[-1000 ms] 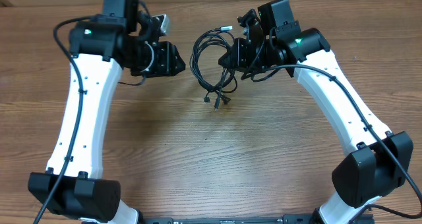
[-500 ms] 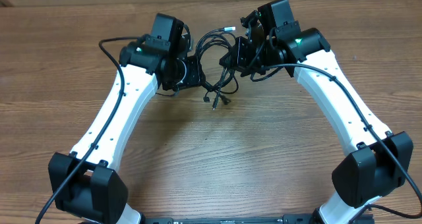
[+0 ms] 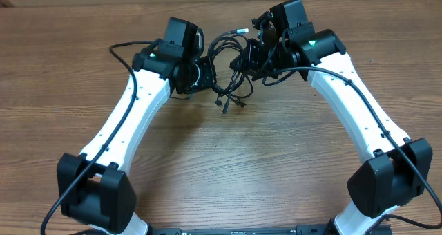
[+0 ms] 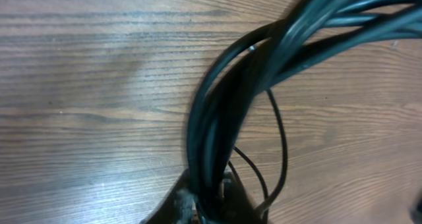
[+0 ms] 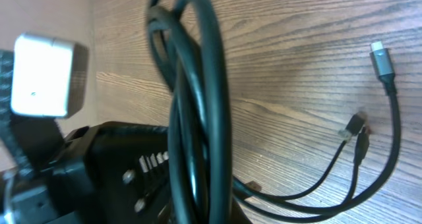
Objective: Untangle cables
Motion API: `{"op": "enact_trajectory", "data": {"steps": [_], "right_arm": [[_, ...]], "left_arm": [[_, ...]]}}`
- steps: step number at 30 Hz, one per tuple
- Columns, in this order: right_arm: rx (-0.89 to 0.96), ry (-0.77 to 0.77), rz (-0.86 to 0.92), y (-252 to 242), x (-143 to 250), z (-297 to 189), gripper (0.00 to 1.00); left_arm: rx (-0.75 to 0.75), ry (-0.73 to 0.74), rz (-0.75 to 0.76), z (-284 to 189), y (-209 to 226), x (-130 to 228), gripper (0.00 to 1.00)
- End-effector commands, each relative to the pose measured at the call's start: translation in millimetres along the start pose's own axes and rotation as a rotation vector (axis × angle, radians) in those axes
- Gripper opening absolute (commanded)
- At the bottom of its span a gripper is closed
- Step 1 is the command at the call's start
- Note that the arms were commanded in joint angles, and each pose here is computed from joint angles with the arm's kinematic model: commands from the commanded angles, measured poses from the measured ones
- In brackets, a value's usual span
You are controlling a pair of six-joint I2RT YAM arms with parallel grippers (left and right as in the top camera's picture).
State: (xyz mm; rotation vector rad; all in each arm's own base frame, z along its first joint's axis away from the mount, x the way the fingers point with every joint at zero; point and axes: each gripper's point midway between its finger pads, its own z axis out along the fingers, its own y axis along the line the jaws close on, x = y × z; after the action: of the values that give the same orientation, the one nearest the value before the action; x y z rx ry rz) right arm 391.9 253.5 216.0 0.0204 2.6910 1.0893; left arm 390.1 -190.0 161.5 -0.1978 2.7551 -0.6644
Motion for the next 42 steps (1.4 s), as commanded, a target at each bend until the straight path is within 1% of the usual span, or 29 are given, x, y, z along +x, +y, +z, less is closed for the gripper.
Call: {"op": "enact_trajectory", "data": {"steps": [1, 6, 9, 12, 14, 16, 18, 22, 28, 30, 32, 34, 35, 38, 40, 42], "right_arm": [[-0.018, -0.023, -0.018, 9, -5, -7, 0.04], [0.040, -0.038, -0.009, -2, -7, -7, 0.04], [0.194, -0.070, 0.022, -31, -8, -10, 0.04], [0.270, -0.075, 0.037, -46, -6, -13, 0.04], [0.315, -0.078, 0.031, -54, -5, -16, 0.04], [0.320, -0.069, -0.005, -55, -4, -15, 0.04], [0.322, -0.066, -0.007, -55, -4, -15, 0.04], [0.324, -0.061, -0.027, -56, -4, -14, 0.04], [0.327, -0.054, -0.027, -57, -2, -15, 0.04], [0.333, -0.044, -0.027, -58, 0, -15, 0.04], [0.341, -0.034, -0.039, -60, 2, -15, 0.04], [0.369, -0.032, -0.034, -65, 4, -17, 0.04], [0.374, -0.029, -0.032, -66, 5, -18, 0.04], [0.362, -0.016, -0.028, -64, 8, -17, 0.04], [0.344, -0.008, -0.026, -61, 9, -16, 0.04], [0.329, -0.005, -0.027, -59, 9, -15, 0.04]], "left_arm": [[-0.027, 0.018, -0.008, 15, 6, 3, 0.04], [-0.013, -0.004, -0.002, 13, 2, -2, 0.04], [-0.010, -0.018, 0.000, 9, 4, -7, 0.04], [0.003, -0.055, -0.008, -8, 6, -18, 0.04], [0.039, -0.095, -0.022, -31, 5, -29, 0.04], [0.098, -0.129, 0.003, -52, -2, -36, 0.04], [0.208, -0.179, 0.059, -85, -16, -43, 0.04], [0.331, -0.238, 0.118, -130, -32, -41, 0.04], [0.471, -0.294, 0.158, -176, -45, -40, 0.04], [0.527, -0.320, 0.160, -192, -40, -47, 0.04], [0.576, -0.343, 0.129, -207, -30, -56, 0.04], [0.594, -0.389, 0.070, -224, -9, -70, 0.04], [0.574, -0.433, 0.045, -233, 9, -80, 0.04], [0.527, -0.490, 0.010, -244, 39, -89, 0.04], [0.508, -0.485, 0.016, -243, 46, -86, 0.04], [0.489, -0.446, 0.050, -233, 44, -76, 0.04]]}}
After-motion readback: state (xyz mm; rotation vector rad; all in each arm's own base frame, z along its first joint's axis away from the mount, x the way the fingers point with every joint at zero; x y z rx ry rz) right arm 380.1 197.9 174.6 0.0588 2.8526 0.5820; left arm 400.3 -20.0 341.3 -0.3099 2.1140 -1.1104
